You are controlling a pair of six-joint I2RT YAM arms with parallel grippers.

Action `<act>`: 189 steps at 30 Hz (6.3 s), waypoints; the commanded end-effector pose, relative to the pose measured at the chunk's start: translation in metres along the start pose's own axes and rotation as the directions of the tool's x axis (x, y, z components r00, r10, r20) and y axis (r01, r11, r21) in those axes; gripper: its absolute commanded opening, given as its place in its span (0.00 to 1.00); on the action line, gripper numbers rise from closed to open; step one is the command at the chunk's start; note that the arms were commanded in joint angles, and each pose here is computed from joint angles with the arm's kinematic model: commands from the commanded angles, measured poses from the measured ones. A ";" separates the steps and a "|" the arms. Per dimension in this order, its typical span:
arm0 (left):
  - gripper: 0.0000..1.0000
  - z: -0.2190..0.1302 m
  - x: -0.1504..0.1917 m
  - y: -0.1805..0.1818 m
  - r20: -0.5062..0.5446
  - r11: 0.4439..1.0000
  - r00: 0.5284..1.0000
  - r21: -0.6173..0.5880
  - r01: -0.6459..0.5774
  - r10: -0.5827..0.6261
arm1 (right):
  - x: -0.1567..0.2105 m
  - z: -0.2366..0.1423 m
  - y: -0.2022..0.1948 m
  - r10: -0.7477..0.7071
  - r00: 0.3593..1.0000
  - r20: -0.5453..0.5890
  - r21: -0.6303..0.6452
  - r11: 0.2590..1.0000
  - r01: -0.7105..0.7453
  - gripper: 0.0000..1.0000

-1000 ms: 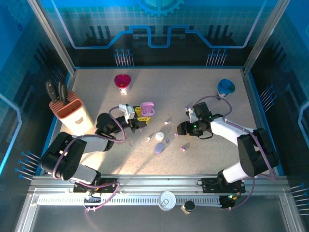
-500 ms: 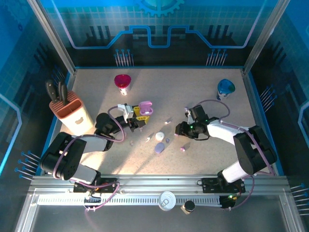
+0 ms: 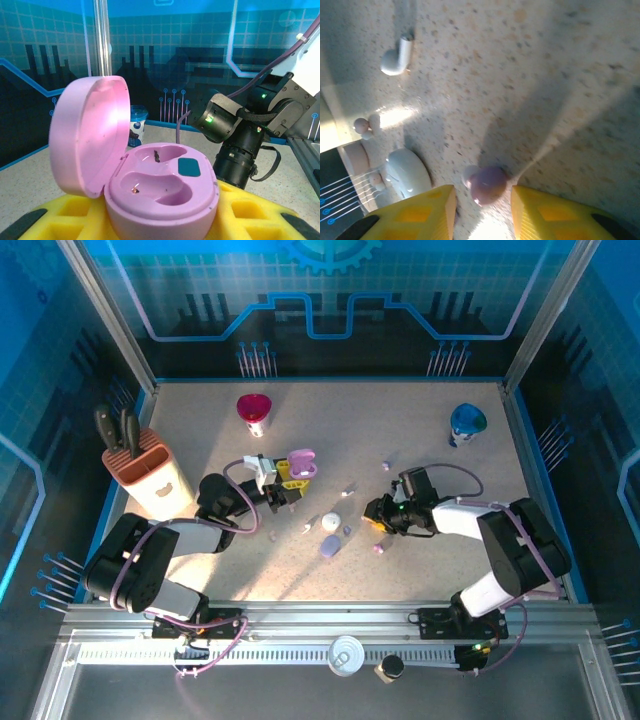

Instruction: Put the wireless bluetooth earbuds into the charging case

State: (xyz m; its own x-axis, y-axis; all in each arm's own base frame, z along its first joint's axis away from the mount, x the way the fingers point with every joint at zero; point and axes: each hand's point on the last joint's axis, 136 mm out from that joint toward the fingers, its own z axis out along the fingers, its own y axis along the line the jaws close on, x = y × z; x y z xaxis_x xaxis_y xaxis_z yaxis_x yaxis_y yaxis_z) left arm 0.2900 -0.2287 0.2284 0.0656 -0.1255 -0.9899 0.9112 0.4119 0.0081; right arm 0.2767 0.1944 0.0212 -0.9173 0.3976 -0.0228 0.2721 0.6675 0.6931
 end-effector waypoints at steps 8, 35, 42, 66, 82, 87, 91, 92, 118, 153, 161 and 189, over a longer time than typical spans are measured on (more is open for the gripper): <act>0.38 0.000 -0.001 -0.001 0.010 1.000 1.000 0.021 -0.012 0.011 | -0.010 0.012 0.002 0.008 1.000 0.003 -0.031 0.999 -0.008 0.31; 0.38 0.013 0.021 0.000 -0.031 0.999 0.999 0.049 -0.003 0.005 | -0.026 -0.044 0.010 -0.254 0.948 0.194 0.262 0.944 0.200 0.15; 0.37 0.034 0.037 -0.003 -0.050 0.997 0.999 0.075 -0.007 0.011 | -0.020 -0.081 0.046 -0.369 0.900 0.233 0.288 0.910 0.298 0.15; 0.37 0.071 0.061 -0.006 -0.074 0.994 0.992 0.002 -0.105 0.105 | 0.018 -0.091 0.214 -0.636 0.720 0.278 0.032 0.755 0.654 0.17; 0.37 0.072 0.050 -0.004 -0.054 0.995 0.994 -0.018 -0.098 0.097 | 0.020 -0.064 0.196 -0.619 0.756 0.212 0.057 0.780 0.623 0.18; 0.37 0.073 0.048 -0.003 -0.049 0.996 0.995 -0.019 -0.092 0.091 | 0.018 -0.067 0.197 -0.623 0.751 0.218 0.064 0.777 0.626 0.30; 0.37 0.072 0.047 -0.004 -0.047 0.995 0.995 -0.019 -0.094 0.093 | 0.015 -0.081 0.200 -0.641 0.726 0.248 0.088 0.762 0.642 0.38; 0.37 0.072 0.047 -0.004 -0.047 0.995 0.994 -0.022 -0.096 0.095 | 0.016 -0.086 0.200 -0.645 0.719 0.259 0.089 0.757 0.648 0.39; 0.37 0.049 0.033 -0.012 -0.033 0.994 0.994 -0.020 -0.103 0.102 | 0.038 -0.063 0.012 -0.455 0.883 -0.113 0.089 0.881 0.465 0.60; 0.37 0.046 0.035 -0.014 -0.039 0.993 0.993 -0.020 -0.116 0.115 | 0.076 -0.032 -0.034 -0.297 0.914 -0.276 0.089 0.939 0.332 0.39; 0.37 0.047 0.037 -0.012 -0.041 0.993 0.993 -0.020 -0.113 0.112 | 0.081 -0.033 -0.034 -0.299 0.912 -0.281 0.089 0.938 0.335 0.33; 0.37 0.052 0.048 -0.015 -0.061 0.997 0.995 0.010 -0.079 0.080 | 0.021 -0.083 0.060 -0.460 0.875 0.148 0.009 0.886 0.464 0.20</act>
State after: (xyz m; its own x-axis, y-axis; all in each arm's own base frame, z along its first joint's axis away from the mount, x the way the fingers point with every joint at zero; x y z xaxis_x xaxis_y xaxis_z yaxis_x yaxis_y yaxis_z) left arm 0.3033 -0.2833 0.1815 0.0959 -0.0162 -0.9953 0.8924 0.4443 0.0787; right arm 0.2261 0.1803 0.0804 -0.9408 0.0873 -0.3274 -0.1243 0.8100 0.5731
